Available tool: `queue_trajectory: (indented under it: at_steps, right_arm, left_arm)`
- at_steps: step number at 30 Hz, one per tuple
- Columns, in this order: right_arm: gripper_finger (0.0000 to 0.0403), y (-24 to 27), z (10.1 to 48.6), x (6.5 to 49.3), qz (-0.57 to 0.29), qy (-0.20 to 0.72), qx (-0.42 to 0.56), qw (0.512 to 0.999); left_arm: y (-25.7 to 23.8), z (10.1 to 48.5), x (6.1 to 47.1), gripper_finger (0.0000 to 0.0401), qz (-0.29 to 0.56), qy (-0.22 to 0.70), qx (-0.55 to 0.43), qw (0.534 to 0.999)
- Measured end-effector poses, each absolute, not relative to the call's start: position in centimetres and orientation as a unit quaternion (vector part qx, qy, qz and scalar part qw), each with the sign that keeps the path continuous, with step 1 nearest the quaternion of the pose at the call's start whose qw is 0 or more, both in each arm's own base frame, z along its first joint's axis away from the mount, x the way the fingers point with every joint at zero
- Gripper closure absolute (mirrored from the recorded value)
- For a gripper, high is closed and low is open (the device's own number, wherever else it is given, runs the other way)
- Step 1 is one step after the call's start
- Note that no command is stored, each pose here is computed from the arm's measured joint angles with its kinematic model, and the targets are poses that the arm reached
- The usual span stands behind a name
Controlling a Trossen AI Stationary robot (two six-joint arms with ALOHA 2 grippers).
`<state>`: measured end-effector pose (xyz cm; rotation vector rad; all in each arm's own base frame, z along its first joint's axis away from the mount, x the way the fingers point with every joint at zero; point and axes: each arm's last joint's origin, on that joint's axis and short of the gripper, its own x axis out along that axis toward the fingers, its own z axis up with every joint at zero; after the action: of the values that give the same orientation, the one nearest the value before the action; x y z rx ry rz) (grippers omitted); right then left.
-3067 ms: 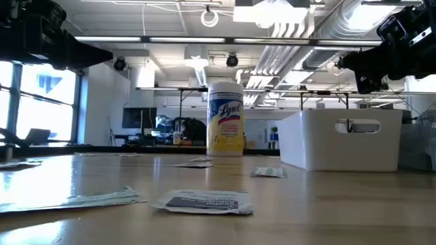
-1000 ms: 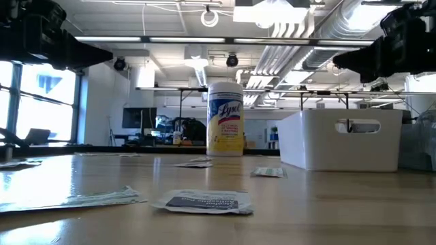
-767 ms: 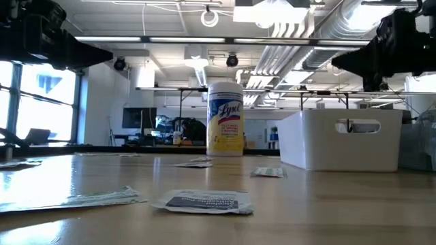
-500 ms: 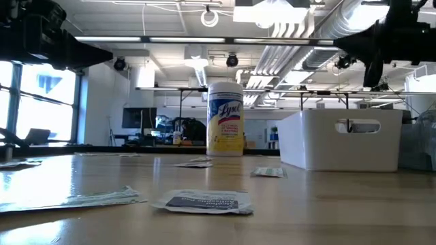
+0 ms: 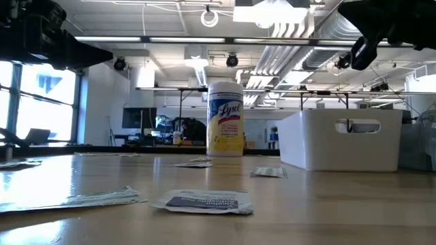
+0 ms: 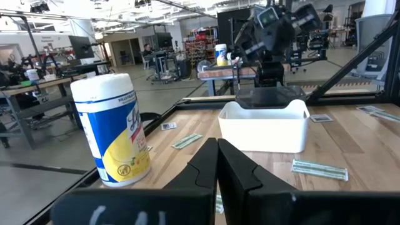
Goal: Pick & Place First Aid Supplies
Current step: Put the blue alcohol pad into the black bin
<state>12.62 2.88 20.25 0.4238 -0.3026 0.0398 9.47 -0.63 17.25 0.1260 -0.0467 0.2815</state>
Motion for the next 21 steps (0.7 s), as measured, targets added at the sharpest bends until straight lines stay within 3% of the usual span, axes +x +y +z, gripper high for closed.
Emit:
queue_trajectory:
  at_steps: [15,21]
  right_arm:
    - [0.0401,11.2,24.5,20.3,0.097,-0.043,0.078,0.991]
    - [0.0401,12.3,25.2,22.3,0.077,-0.002,0.043,0.996]
  left_arm:
    - [-0.6,17.3,9.5,0.0400,0.140,-0.023,0.063,0.988]
    - [-0.6,17.3,9.5,0.0400,0.140,-0.023,0.063,0.988]
